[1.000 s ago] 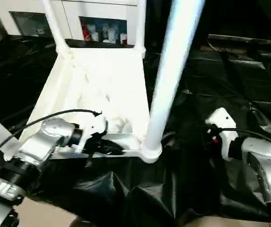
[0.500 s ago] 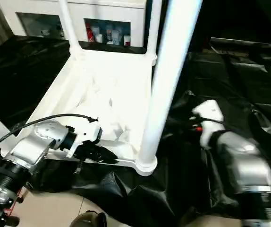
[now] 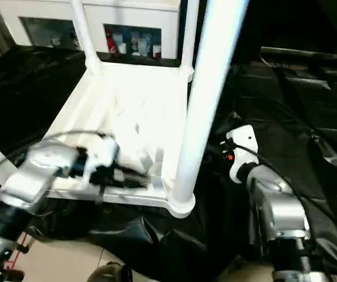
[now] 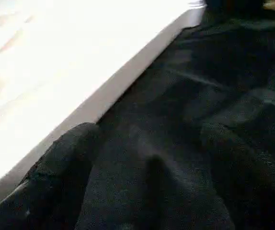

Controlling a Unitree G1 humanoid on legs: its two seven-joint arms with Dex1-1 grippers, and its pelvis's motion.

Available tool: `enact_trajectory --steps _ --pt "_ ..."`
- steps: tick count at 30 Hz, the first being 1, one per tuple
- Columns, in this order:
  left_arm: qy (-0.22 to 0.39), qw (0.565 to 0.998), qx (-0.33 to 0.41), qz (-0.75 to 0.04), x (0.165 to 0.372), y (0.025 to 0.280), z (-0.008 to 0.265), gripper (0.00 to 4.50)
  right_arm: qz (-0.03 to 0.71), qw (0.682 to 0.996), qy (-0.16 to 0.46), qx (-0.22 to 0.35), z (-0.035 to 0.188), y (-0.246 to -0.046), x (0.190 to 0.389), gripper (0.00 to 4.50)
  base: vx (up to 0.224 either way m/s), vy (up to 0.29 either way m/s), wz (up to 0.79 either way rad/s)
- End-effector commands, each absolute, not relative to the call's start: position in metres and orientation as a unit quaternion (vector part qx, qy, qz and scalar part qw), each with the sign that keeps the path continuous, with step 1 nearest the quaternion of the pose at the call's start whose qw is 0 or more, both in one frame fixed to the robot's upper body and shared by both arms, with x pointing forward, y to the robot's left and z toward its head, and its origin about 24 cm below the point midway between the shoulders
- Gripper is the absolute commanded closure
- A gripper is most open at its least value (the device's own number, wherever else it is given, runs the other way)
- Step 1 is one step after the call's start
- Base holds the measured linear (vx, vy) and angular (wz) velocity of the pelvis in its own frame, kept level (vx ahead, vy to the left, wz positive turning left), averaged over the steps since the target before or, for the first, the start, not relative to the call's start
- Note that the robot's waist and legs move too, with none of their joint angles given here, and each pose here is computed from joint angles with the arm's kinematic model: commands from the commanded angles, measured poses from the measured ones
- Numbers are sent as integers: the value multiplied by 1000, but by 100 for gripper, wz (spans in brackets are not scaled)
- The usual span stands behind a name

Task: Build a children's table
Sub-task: Rotate leg to tighten

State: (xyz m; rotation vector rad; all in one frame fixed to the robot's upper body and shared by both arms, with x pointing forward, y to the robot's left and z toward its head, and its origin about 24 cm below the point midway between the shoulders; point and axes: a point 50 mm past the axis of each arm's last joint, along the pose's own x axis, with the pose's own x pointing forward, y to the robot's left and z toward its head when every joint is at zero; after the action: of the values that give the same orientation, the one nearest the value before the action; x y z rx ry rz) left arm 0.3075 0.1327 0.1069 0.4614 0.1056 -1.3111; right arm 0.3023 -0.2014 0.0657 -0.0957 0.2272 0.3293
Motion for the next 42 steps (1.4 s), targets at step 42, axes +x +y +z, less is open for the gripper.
enact_trajectory --steps 42 --pt "-15 987 51 -153 249 163 72 206 14 995 95 -11 56 -192 238 1 -9 8 -1"
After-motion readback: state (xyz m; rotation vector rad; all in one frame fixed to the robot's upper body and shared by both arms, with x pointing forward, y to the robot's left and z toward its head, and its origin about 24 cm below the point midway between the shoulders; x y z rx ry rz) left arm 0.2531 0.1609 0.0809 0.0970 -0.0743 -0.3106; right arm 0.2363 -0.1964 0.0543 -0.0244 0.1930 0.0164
